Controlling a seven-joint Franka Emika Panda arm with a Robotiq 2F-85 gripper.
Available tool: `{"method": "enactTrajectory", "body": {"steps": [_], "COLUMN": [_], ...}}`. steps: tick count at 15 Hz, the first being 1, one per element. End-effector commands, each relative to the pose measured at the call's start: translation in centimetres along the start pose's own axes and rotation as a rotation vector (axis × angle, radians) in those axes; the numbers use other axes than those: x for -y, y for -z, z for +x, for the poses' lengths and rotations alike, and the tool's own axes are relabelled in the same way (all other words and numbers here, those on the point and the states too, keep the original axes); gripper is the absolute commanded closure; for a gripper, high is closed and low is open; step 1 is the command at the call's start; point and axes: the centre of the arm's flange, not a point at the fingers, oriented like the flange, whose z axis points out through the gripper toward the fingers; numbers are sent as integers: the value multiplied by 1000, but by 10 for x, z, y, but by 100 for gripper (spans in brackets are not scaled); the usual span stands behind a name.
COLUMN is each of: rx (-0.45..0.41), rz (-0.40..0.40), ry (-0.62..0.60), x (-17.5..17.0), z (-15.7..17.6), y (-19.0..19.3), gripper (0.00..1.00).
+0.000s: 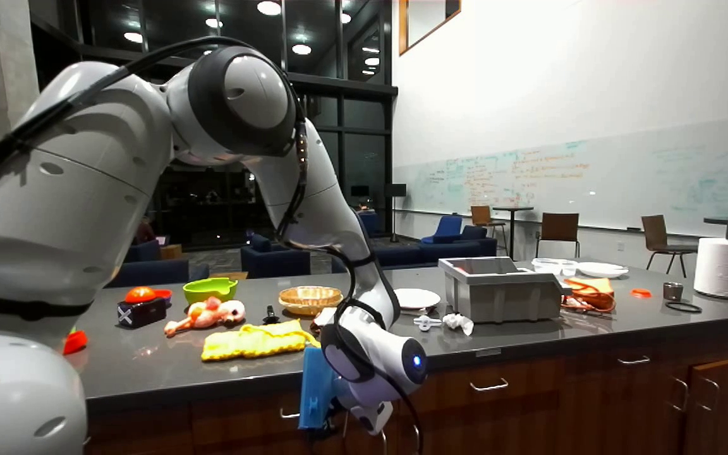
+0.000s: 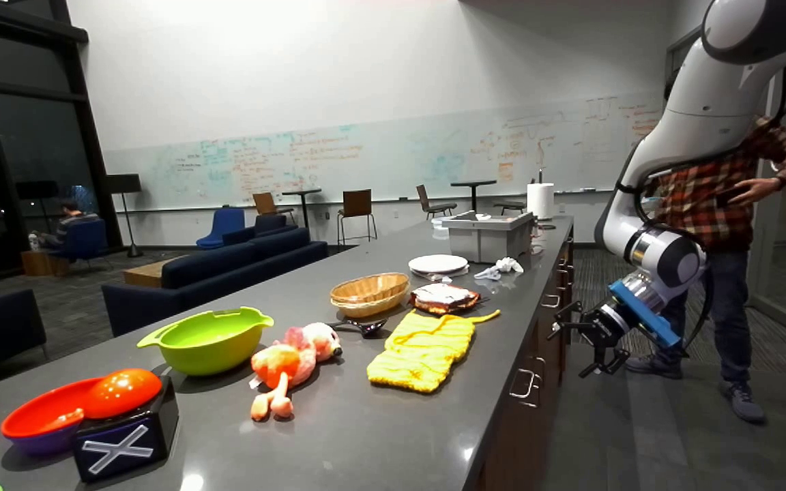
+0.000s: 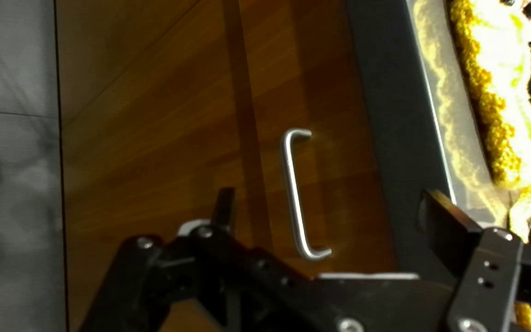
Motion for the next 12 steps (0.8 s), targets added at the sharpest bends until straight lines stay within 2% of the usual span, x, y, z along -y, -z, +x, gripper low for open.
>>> {"method": "enactTrajectory", "body": {"steps": [1, 12], "rx": [-58, -236], "rz": [46, 221], "ry": [72, 304], "x": [-19, -97], "z": [-1, -8], "y": [-7, -62], "gripper": [0, 0]}}
